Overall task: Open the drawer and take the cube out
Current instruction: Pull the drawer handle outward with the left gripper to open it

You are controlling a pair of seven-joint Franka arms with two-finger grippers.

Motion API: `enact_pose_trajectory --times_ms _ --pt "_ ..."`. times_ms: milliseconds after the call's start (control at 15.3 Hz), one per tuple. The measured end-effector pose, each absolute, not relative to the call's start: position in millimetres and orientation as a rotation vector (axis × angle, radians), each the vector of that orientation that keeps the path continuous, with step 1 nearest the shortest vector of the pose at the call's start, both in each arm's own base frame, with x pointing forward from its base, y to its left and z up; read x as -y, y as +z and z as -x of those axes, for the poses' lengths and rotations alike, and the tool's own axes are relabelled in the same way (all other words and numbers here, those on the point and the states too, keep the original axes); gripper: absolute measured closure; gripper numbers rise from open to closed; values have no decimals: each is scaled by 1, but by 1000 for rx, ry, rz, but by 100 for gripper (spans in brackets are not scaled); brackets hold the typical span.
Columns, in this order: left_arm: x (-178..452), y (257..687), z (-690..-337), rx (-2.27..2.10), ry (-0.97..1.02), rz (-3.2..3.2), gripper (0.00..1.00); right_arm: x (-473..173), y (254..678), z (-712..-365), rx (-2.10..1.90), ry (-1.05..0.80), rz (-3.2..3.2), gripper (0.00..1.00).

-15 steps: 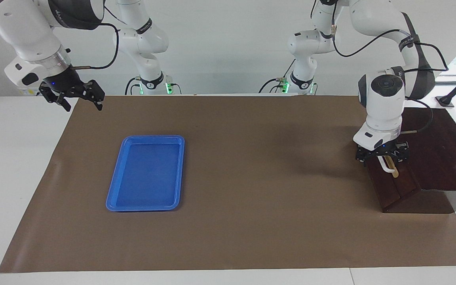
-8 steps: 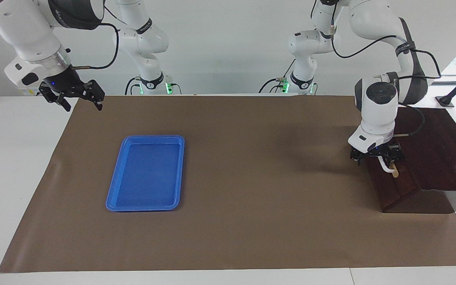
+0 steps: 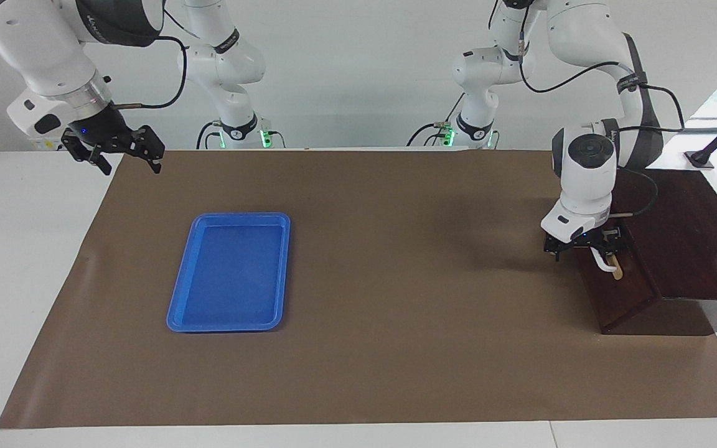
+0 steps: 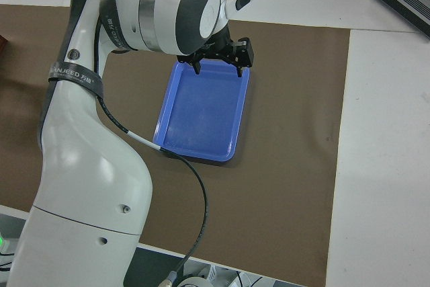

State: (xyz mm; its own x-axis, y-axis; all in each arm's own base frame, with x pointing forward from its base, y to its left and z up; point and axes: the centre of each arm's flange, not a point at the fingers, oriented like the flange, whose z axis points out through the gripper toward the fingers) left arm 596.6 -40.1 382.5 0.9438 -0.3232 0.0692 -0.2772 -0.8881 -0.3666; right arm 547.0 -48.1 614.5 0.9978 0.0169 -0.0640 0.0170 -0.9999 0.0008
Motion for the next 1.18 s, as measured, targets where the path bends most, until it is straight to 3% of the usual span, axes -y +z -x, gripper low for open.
enact_pose_trajectory --times_ms 327,719,1177 --pt "141 380 -580 -418 -243 2783 0 48 615 -547 -27 -101 -3139 0" --pt "145 383 -581 -393 -226 2791 0 48 614 -547 -27 -101 -3139 0" --pt "112 497 -617 -80 -221 2901 0 49 614 -547 -25 -101 -3139 0"
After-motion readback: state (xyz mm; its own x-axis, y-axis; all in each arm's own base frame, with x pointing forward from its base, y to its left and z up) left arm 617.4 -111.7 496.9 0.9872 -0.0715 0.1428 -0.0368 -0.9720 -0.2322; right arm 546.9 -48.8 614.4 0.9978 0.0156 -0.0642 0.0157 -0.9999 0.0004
